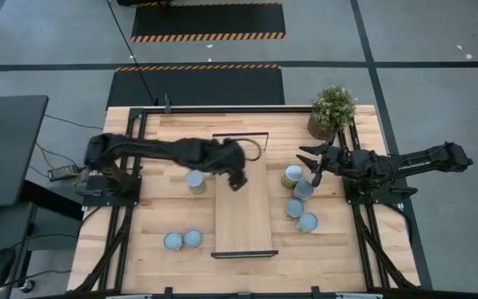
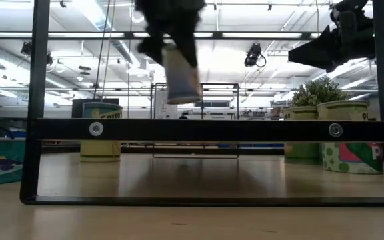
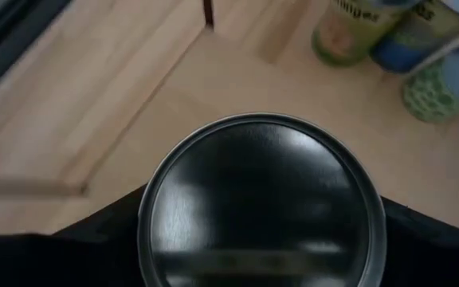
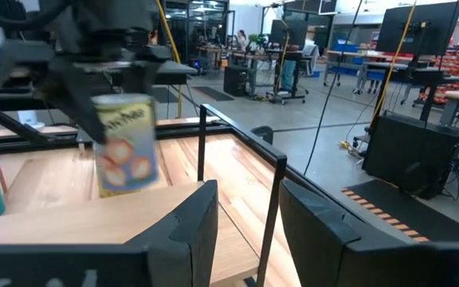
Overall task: Pick and place cans onto a shelf
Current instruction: Put the canned peaches on the shelf, then put the canned carrots on the shelf
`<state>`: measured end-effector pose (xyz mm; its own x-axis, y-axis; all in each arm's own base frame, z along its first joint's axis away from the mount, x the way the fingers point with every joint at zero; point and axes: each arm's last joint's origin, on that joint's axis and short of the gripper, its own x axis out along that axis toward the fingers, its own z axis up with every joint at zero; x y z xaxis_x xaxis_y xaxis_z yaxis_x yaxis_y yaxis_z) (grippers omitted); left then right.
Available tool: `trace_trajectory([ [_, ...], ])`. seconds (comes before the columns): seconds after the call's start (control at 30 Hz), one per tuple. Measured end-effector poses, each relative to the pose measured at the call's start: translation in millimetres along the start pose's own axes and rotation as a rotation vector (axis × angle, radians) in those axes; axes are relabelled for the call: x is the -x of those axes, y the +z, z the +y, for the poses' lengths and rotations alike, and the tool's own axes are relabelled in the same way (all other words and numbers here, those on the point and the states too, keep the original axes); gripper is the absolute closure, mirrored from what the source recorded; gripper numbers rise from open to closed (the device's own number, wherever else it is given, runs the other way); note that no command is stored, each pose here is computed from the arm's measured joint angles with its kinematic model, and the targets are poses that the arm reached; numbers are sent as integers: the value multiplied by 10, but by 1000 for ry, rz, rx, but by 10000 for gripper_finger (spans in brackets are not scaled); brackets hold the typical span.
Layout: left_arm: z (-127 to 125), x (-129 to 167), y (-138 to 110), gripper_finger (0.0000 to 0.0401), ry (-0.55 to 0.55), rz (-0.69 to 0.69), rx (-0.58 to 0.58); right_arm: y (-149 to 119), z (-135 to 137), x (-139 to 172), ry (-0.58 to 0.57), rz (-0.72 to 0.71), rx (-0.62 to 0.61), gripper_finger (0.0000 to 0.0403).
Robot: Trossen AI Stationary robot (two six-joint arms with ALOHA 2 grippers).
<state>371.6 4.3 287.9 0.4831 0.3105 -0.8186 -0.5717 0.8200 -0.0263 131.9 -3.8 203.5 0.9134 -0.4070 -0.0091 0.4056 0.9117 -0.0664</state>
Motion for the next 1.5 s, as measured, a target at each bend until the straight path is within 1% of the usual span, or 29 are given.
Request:
trace_trajectory([
  [0.13,-47,-207,274,88,10,-2,-12,-5,6,-10,0,4,2,260],
  [0.3,-93,-481,460,88,42,31,-12,-5,6,-10,0,3,2,260],
  [0.4,-100,-619,501,88,40,58,-7,-5,6,-10,0,3,3,260],
  [0.47,-92,-710,484,88,29,89,-8,-5,6,-10,1,3,3,260],
  [0.6,-44,-800,477,86,14,128,2,-7,8,-12,4,5,4,260],
  [0.7,-27,-830,477,75,-4,144,-17,-9,13,-15,14,5,4,260],
  [0.87,-45,-854,487,42,-19,129,-85,-8,17,-18,24,4,4,260],
  [1.0,-29,-859,498,23,-19,126,-92,-8,18,-18,26,3,4,260],
  [1.13,-1,-846,537,18,0,108,-91,-8,18,-18,26,3,4,260],
  [1.2,-10,-814,572,17,13,84,-111,-8,18,-18,26,3,4,260],
  [1.33,-48,-782,582,17,88,35,-163,-8,18,-18,26,3,4,260],
  [1.43,-96,-772,596,17,80,2,-200,-8,18,-18,26,3,4,260],
  [1.5,-149,-761,604,17,67,-26,-246,-8,18,-18,26,3,4,260],
])
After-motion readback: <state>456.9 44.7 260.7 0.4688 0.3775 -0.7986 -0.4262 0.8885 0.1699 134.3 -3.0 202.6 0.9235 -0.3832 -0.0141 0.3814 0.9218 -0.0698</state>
